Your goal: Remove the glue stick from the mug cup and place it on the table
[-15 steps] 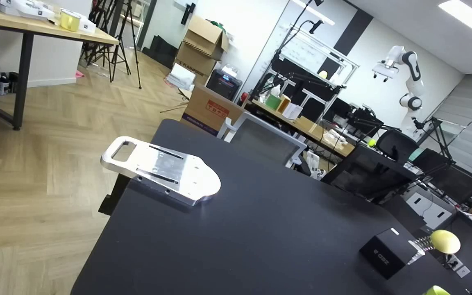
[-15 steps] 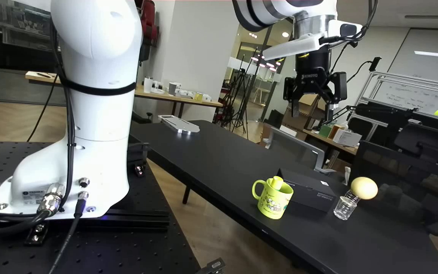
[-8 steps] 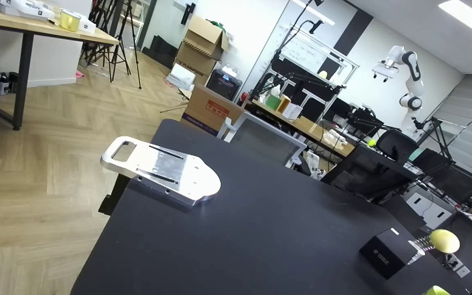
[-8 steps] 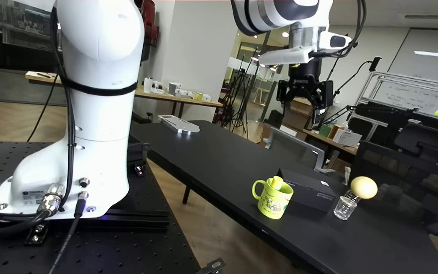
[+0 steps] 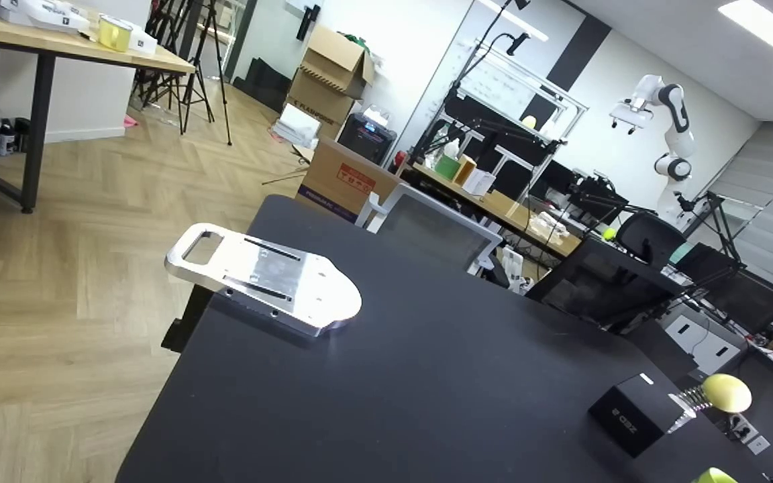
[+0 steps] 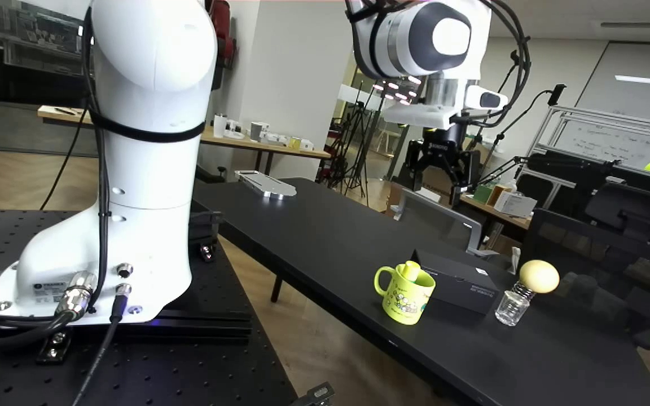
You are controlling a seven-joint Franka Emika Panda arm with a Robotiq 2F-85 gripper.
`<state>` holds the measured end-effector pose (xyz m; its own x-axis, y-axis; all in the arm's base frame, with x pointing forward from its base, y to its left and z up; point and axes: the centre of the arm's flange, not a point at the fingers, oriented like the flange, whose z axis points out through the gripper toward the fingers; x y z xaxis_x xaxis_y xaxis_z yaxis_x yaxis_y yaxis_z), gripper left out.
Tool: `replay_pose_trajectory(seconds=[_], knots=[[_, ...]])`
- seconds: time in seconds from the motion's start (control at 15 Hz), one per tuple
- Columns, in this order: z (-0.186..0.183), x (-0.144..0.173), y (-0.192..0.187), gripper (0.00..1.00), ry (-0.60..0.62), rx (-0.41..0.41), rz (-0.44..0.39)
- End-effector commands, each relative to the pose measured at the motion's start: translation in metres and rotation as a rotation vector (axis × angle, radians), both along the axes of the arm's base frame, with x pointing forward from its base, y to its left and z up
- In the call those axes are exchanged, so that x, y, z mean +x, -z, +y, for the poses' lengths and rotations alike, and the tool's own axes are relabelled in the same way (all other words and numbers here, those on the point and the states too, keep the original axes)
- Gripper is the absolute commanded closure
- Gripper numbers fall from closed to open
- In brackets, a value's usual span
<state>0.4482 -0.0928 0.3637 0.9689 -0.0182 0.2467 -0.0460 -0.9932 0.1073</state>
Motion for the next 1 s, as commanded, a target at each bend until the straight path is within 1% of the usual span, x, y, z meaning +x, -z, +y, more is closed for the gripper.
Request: replay_pose_trajectory(seconds=[0.0, 0.4, 0.93], knots=[[-0.006, 0.025, 0.025, 0.0, 0.035, -0.007, 0.039], [-0.012, 0.031, 0.072, 0.0, 0.051, -0.006, 0.123], [-0.02, 0.025, 0.124, 0.0, 0.074, 0.015, 0.2]])
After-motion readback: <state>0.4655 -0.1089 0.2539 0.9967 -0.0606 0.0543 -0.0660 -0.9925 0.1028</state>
